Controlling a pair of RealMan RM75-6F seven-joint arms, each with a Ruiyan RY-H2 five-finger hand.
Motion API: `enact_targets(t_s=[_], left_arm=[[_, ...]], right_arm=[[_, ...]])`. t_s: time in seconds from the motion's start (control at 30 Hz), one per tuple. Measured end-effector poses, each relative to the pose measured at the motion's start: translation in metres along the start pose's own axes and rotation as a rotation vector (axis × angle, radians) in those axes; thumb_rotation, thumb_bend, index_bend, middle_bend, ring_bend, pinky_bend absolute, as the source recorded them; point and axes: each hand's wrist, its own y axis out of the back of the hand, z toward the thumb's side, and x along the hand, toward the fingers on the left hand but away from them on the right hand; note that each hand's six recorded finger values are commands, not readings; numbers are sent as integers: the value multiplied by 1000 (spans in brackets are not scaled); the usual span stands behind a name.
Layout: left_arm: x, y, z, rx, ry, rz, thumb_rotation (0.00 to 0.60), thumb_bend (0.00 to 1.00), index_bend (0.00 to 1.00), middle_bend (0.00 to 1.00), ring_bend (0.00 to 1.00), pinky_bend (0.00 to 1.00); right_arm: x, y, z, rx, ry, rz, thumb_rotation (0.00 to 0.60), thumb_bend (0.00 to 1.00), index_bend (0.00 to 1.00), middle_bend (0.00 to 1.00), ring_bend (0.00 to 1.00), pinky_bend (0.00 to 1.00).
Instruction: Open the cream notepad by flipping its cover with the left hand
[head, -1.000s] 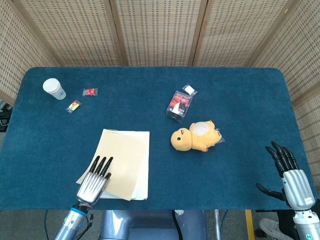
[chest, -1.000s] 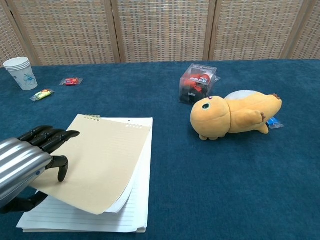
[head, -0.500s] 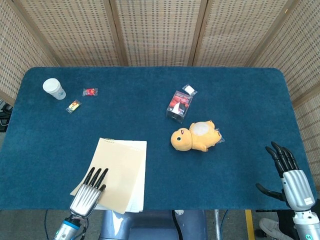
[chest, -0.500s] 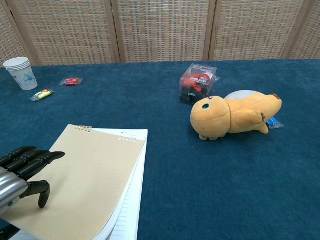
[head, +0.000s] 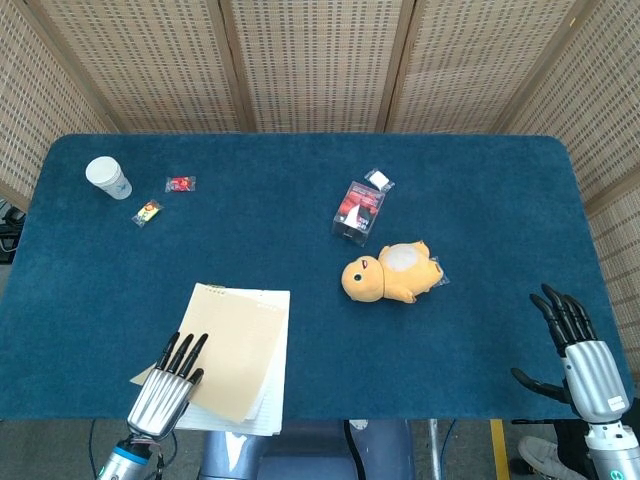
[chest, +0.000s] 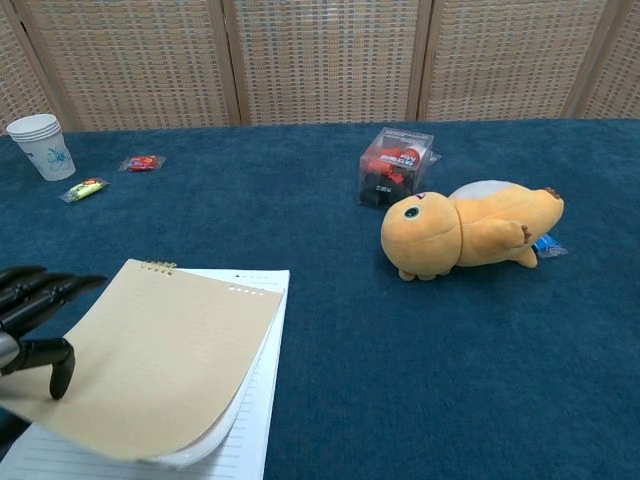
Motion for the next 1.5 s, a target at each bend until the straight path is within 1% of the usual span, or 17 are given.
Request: enact_targets(t_s=[0.17,0.3,0.4,0.53,0.73,0.83,1.0,1.3,1.5], left_arm=[[20,25,-7,-5,25,63,600,579,808,0,0,0],[43,53,-16,12,47,127,600,579,809,0,0,0],[62,70,-22,29,60,155,600,579,810,0,0,0],[88,86,-29,48,79,166,600,579,810,0,0,0],[128,107,-35,43,104,183,600,579,810,0,0,0],[148,113,-36,38,112,193,600,579,810,0,0,0],[181,120,-37,19,134,192,600,579,809,0,0,0],[229,117,-30,29,152,168,600,577,806,0,0,0],[261,125,-22,24,158,196,600,576,805,0,0,0]], right_arm=[[-1,-1,-1,0,-3,3,600,0,9,0,0,0],[-1,0,-1,0,-3,0,600,0,9,0,0,0],[-1,1,-2,-1,-4,-1,600,0,9,0,0,0],[-1,1,-2,1,-5,-1,600,0,9,0,0,0],[-2,-1,-4,3,-10,7,600,0,9,0,0,0],[-4,-3,-7,2,-21,13,600,0,8,0,0,0],[-9,-7,-14,3,-44,27,600,0,9,0,0,0],[-15,-9,-25,8,-81,30,600,0,9,0,0,0],[-17,-10,-29,9,-96,33,600,0,9,0,0,0]])
